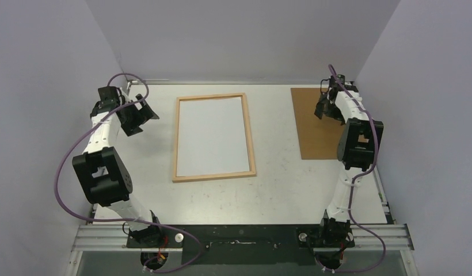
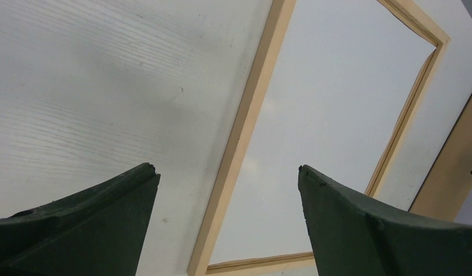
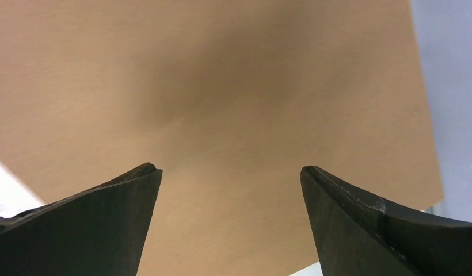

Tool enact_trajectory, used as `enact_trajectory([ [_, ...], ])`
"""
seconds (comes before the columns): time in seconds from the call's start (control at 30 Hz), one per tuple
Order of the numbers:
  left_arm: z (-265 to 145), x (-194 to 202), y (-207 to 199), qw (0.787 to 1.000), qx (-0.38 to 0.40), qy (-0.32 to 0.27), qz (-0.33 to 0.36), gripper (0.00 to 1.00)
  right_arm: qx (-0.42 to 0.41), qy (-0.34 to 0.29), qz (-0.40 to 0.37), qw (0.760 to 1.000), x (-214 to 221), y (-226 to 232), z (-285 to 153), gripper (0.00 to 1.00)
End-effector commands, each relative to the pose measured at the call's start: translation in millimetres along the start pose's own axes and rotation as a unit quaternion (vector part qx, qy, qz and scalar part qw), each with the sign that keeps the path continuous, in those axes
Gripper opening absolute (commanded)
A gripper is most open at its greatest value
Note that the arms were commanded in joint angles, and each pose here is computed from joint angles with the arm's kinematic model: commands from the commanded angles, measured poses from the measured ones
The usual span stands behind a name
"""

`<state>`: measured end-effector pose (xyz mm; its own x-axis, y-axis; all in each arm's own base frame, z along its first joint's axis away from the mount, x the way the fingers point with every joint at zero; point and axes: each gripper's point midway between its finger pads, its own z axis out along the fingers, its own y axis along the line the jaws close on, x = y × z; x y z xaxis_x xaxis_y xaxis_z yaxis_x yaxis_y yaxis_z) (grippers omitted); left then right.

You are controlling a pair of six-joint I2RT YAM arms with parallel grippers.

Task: Put the photo into the frame

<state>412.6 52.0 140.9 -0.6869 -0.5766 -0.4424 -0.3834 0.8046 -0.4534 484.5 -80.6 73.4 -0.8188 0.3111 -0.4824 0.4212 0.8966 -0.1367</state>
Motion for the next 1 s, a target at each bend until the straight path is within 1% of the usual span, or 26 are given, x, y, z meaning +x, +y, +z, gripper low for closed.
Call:
enact_trajectory([
  [0.0, -17.0, -15.6, -35.4, 0.997, 0.064, -0.031, 0.015, 0.89, 0.016, -0.037, 0.016, 0.999, -22.9, -42.0, -18.4, 0.98],
  [0.13, -14.2, -13.9, -45.7, 0.998, 0.058, -0.024, -0.002, 0.88, 0.001, -0.016, 0.001, 1.0, -16.4, -45.7, -7.0, 0.99],
  [0.27, -8.2, -7.5, -72.9, 0.996, 0.083, -0.013, 0.006, 0.88, -0.027, 0.01, 0.012, 1.0, -4.7, -38.3, 5.7, 0.99],
  [0.33, -7.2, -4.8, -94.8, 0.994, 0.102, -0.022, 0.023, 0.9, -0.045, 0.024, 0.018, 0.999, 2.6, -33.0, 10.5, 0.99],
  [0.4, -8.7, -1.0, -122.6, 0.99, 0.13, -0.035, 0.04, 0.97, -0.055, 0.037, 0.029, 0.997, 9.4, -31.4, 15.1, 0.99],
  [0.57, -11.3, 13.2, -180.2, 0.974, 0.221, -0.02, 0.055, 0.97, -0.107, 0.078, 0.074, 0.988, 32.3, -24.4, 23.9, 0.98],
  [0.7, -13.4, 36.0, -222.7, 0.954, 0.291, -0.014, 0.074, 0.97, -0.121, 0.112, 0.086, 0.982, 56.5, -20.6, 28.3, 0.97],
  [0.77, -12.3, 51.1, -243.0, 0.945, 0.317, 0.003, 0.078, 0.97, -0.119, 0.127, 0.09, 0.981, 67.8, -20.2, 28.1, 0.97],
  [0.97, 16.5, 118.4, -298.4, 0.931, 0.341, 0.072, 0.111, 0.97, -0.114, 0.157, 0.079, 0.978, 96.1, -6.5, 22.4, 0.96],
])
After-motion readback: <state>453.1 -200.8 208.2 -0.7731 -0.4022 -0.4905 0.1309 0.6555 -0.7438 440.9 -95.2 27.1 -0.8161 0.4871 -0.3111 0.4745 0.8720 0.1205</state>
